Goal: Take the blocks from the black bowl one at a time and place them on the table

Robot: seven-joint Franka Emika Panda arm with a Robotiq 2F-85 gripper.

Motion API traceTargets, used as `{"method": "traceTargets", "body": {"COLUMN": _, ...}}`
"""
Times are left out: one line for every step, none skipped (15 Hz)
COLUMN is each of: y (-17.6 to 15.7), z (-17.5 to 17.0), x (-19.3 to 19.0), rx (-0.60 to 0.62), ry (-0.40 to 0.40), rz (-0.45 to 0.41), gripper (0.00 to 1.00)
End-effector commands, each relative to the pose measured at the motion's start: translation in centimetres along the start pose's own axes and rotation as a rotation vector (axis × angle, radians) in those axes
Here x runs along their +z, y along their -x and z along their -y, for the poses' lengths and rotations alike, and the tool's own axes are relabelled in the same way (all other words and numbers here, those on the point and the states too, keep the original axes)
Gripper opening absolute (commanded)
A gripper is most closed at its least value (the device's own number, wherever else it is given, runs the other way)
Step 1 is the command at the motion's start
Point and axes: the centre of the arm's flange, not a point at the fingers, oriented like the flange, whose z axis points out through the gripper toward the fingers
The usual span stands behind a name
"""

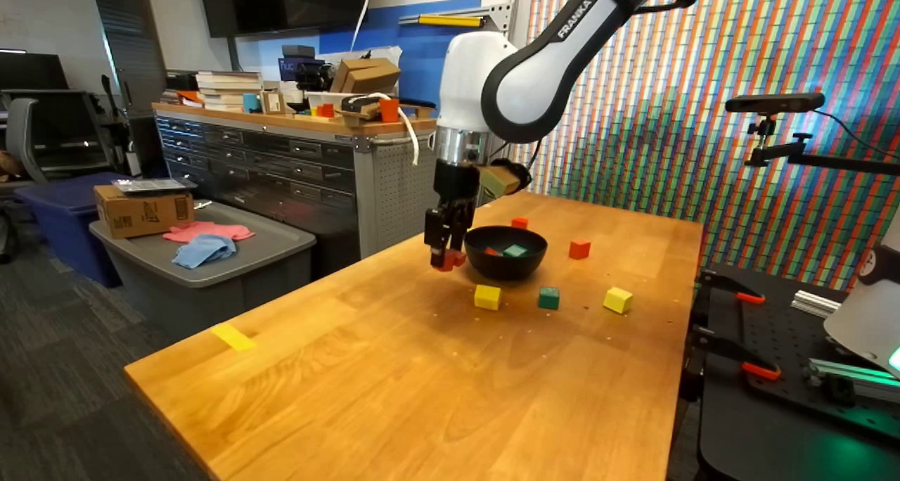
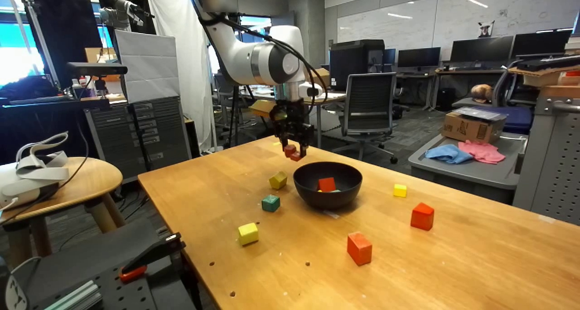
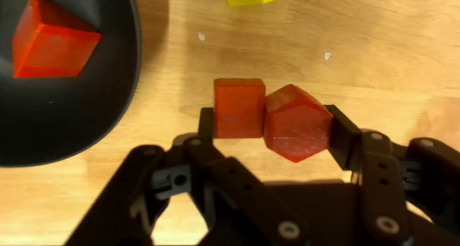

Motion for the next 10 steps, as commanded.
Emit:
{"method": "traceTargets", "body": {"y": -5.0, "z": 0.8, "x": 4.9, "rx": -0.046, "ry": -0.006, "rz": 0.008, "gripper": 0.47}}
{"method": "traceTargets", "body": {"y": -5.6, "z": 0.9, "x": 5.8, "rx": -0.047, "ry": -0.008, "rz": 0.003, "gripper": 0.47}}
{"method": "traceTargets", "body": {"y": -6.1, "z": 1.1, "x": 6.5, "rx": -0.05, "ry": -0.006, "rz": -0.001, "gripper": 0.47}}
{"method": "traceTargets", "body": {"y": -6.6, "z": 1.2, "x": 7.0, "rx": -0.054, "ry": -0.005, "rz": -0.004, "gripper": 0.47}}
{"method": "traceTargets", "body": {"y": -7.0, "z": 1.3, "x": 7.3, "rx": -0.057, "ry": -0.005, "rz": -0.009, "gripper": 0.47}}
{"method": "traceTargets", "body": {"y": -7.4, "z": 1.4, "x": 7.0, "rx": -0.062, "ry": 0.001, "rz": -0.012, "gripper": 0.47}}
{"method": "traceTargets", "body": {"y": -7.5, "z": 1.5, "x": 6.8, "rx": -0.071, "ry": 0.013, "rz": -0.013, "gripper": 0.93}}
{"method": "traceTargets", "body": {"y": -7.6, "z": 1.6, "x": 6.6, "rx": -0.077, "ry": 0.025, "rz": -0.019, "gripper": 0.94}}
{"method": "traceTargets", "body": {"y": -7.5, "z": 1.6, "x": 6.0, "rx": -0.085, "ry": 0.058, "rz": -0.025, "gripper": 0.99}}
{"method": "traceTargets", "body": {"y": -7.2, "z": 1.7, "x": 5.4, "rx": -0.098, "ry": 0.085, "rz": -0.022, "gripper": 1.0}}
